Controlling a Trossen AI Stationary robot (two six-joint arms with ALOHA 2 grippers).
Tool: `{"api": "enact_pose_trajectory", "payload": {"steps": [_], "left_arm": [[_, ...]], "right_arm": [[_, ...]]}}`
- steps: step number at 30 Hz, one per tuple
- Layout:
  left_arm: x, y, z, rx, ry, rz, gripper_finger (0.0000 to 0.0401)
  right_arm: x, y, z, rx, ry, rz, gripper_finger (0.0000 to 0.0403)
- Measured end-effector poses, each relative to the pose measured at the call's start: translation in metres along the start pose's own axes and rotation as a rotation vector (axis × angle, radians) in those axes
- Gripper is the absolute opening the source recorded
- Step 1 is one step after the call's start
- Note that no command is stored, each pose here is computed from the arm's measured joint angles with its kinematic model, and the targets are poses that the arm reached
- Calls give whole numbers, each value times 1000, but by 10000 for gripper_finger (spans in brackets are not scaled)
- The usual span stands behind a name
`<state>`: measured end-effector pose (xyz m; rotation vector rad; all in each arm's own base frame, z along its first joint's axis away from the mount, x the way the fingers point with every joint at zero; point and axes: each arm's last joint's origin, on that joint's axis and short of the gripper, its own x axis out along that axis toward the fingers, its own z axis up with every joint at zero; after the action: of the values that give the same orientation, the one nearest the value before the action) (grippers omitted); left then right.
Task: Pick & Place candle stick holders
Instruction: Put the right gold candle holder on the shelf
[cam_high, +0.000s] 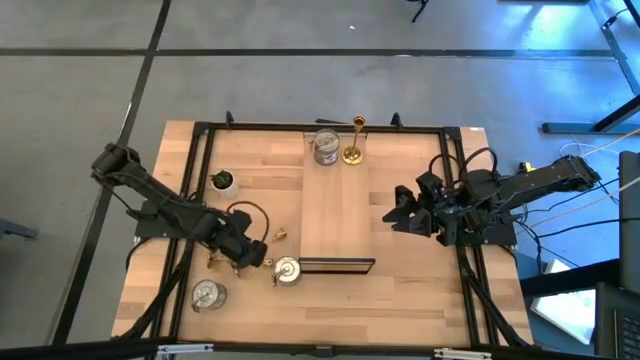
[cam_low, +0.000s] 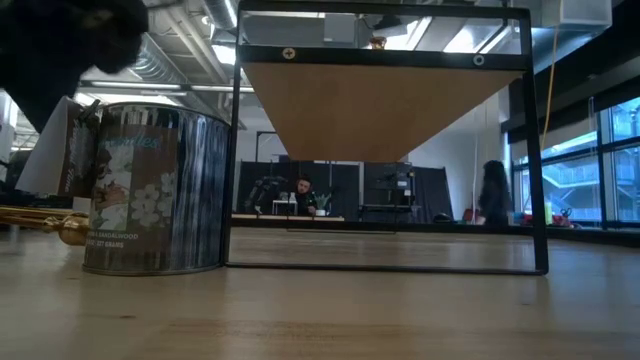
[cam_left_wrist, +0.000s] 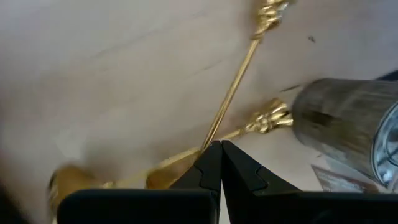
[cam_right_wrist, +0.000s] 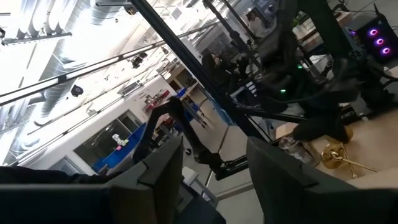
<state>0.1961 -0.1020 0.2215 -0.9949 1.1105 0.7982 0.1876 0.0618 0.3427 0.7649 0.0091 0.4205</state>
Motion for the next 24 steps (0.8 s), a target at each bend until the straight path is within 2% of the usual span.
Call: {"api": "enact_pose_trajectory", "payload": {"steps": [5,9,16,24], "left_arm": [[15,2,15,160,64,-29,3],[17,2,30,221,121,-36,23],[27,-4,49,194,165,-82,103],[47,-10,45,206,191,-16,174]], "right_arm": [[0,0,0,3,2,-1,181],[0,0,0,19,5,-3,181],[0,-1,-1,20,12,-5,181],[0,-1,-3,25,41,1,181]]}}
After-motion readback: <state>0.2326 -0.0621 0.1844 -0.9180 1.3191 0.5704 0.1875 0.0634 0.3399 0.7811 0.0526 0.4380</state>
